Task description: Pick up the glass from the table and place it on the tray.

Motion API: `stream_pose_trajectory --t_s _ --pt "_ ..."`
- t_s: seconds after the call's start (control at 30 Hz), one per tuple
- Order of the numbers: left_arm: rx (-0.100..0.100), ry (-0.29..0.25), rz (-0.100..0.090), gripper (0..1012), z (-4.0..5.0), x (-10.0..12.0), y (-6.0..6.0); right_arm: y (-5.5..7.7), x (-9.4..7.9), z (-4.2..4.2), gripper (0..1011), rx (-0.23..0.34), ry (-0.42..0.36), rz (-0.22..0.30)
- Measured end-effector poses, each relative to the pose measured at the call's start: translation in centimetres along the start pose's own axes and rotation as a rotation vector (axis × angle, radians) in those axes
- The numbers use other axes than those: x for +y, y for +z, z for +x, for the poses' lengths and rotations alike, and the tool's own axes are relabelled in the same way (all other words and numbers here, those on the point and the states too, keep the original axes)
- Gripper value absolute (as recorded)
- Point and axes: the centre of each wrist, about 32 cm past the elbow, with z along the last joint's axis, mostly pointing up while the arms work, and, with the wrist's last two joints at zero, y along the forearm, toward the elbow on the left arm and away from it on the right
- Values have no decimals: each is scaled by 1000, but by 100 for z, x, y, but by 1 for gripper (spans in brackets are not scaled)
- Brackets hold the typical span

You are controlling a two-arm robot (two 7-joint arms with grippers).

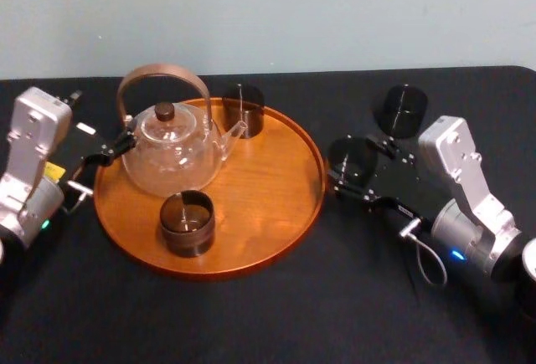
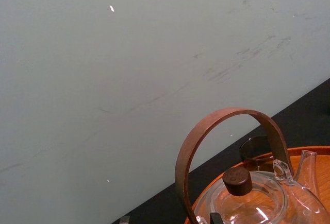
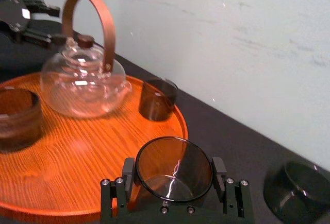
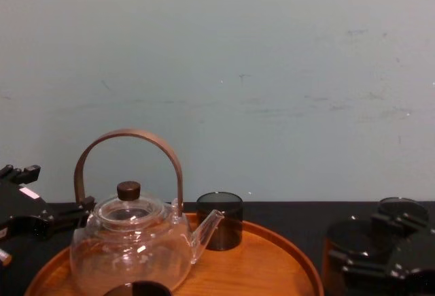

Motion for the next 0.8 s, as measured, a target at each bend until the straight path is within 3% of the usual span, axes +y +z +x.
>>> stream_pose_trajectory --t_s 0.37,0.8 --pt "0 0 0 1009 0 0 0 245 219 -89 920 -23 71 44" --pt "0 0 0 1010 0 0 0 273 461 -250 920 -18 147 64"
